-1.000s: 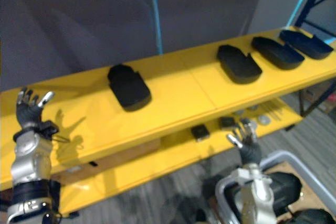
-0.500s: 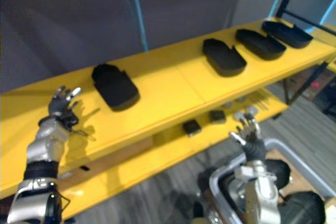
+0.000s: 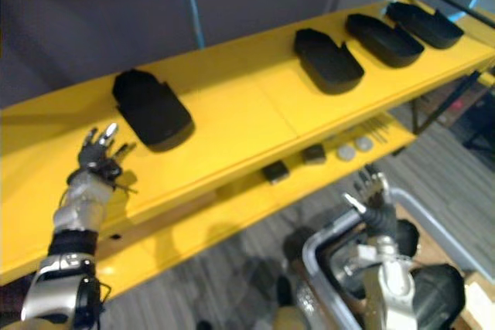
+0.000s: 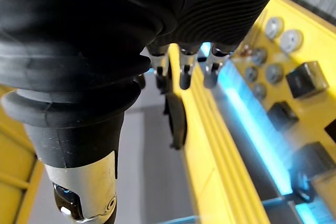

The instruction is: Walk over and take plastic housings, then place them on the shelf

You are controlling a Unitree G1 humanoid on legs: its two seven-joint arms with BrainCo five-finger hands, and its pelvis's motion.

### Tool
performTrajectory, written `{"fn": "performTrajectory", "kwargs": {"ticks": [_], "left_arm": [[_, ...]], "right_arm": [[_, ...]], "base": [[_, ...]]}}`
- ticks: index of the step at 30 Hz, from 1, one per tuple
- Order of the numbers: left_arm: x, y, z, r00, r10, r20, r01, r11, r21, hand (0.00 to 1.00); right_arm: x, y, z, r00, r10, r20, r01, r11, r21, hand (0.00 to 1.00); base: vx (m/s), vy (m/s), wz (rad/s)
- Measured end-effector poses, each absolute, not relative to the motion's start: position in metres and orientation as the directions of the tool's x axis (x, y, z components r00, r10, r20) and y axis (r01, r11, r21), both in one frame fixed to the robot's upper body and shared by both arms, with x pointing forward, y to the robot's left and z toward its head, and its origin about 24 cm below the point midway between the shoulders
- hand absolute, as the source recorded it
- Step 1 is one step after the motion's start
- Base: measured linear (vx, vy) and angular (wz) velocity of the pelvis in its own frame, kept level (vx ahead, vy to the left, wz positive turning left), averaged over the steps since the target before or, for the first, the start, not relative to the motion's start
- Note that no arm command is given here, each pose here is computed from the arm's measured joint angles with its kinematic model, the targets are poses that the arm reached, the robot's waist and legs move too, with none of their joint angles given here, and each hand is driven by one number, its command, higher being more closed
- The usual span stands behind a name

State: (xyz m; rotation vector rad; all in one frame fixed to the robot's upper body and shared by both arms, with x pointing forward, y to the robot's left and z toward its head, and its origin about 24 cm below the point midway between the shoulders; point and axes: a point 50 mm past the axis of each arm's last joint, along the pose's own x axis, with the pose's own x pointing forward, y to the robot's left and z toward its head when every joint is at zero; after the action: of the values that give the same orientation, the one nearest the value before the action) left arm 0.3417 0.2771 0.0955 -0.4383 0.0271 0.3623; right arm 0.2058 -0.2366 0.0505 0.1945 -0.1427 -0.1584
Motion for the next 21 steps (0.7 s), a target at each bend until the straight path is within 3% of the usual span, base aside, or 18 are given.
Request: {"fn": "performTrajectory", "kwargs": {"ticks": [7,21], "left_arm": [[0.356,0.247,0.105,0.979,0.198,-0.059,-0.204,0.893,-0.4,0.0],[0.361,0.244,0.113,0.979,0.19,-0.07,-0.202,0.938,-0.28,0.0]], "right_arm": [[0.198,-0.234,0.044,0.979,-0.18,0.099,0.157,0.966,0.208,0.0],[0.192,-0.23,0.037,0.982,-0.175,0.068,0.155,0.96,0.234,0.0]], "base": [[0.02,0.003,-0.06],[0.0,0.001,-0.03]]}}
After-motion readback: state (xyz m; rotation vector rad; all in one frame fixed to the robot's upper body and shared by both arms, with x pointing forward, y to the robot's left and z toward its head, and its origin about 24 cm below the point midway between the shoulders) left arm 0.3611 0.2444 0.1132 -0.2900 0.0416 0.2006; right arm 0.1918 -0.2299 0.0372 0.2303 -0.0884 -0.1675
